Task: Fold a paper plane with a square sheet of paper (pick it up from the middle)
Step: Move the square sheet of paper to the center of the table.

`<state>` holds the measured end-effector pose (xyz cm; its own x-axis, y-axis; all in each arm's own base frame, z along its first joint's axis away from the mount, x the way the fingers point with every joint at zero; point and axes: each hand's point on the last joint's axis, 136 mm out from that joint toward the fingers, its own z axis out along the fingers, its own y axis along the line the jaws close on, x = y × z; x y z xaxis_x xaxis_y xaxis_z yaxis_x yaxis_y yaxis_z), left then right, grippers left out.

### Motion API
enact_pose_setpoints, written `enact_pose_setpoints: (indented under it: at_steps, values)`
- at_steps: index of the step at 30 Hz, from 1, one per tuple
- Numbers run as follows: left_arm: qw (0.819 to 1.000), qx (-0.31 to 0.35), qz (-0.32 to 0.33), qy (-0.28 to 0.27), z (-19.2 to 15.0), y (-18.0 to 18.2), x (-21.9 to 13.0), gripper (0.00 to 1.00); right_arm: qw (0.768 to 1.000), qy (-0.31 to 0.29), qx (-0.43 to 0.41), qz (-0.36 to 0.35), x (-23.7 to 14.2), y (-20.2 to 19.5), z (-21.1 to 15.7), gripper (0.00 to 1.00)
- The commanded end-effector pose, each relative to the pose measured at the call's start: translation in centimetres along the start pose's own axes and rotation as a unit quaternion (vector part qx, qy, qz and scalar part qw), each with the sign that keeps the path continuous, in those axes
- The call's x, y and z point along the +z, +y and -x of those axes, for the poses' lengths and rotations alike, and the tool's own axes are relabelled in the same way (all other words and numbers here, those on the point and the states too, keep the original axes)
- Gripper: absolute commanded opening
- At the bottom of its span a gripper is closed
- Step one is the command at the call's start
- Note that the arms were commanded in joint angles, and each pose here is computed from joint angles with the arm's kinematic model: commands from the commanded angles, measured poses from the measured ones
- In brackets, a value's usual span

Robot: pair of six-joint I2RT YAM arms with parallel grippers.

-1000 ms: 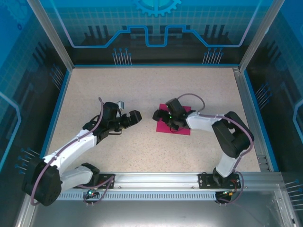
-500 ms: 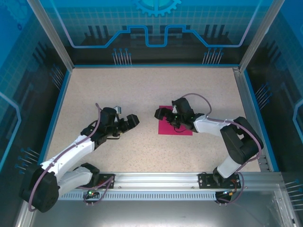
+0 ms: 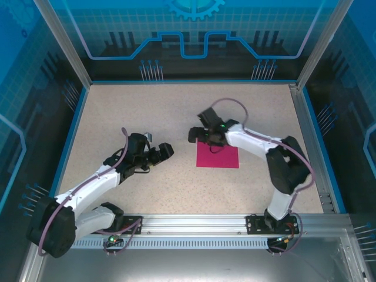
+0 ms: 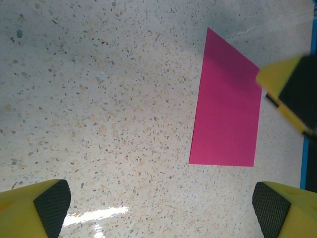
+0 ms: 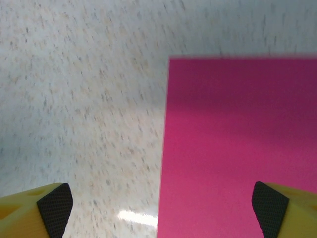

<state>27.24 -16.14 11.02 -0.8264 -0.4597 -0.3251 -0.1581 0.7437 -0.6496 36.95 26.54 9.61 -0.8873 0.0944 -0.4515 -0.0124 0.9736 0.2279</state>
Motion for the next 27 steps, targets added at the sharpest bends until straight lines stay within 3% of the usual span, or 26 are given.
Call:
enact_pose_setpoints:
  at_steps: [1, 4, 13, 20, 27]
  values:
    - [0.999, 0.048, 0.019, -0.001, 1.0, -1.0, -0.8, 0.98, 0.971, 0.012, -0.118, -0.207, -1.4, -3.7, -0.9, 0.99]
    - [0.997, 0.061, 0.054, 0.003, 1.5, -0.2, -0.9, 0.98, 0.964, 0.02, -0.099, -0.244, -1.6, -4.8, -0.7, 0.99]
    - [0.997, 0.04, 0.067, 0.025, 1.6, 0.4, 1.4, 0.98, 0.966, 0.053, -0.079, -0.241, -1.3, -6.1, -2.2, 0.99]
    - [0.997, 0.038, 0.067, -0.003, 2.0, 0.7, 0.6, 0.99, 0.965, 0.068, -0.091, -0.236, -0.6, -6.7, -3.5, 0.99]
    - [0.998, 0.032, 0.051, -0.032, 3.1, -0.1, 0.2, 0.98, 0.986, 0.078, -0.061, -0.137, -1.5, -4.2, -3.6, 0.99]
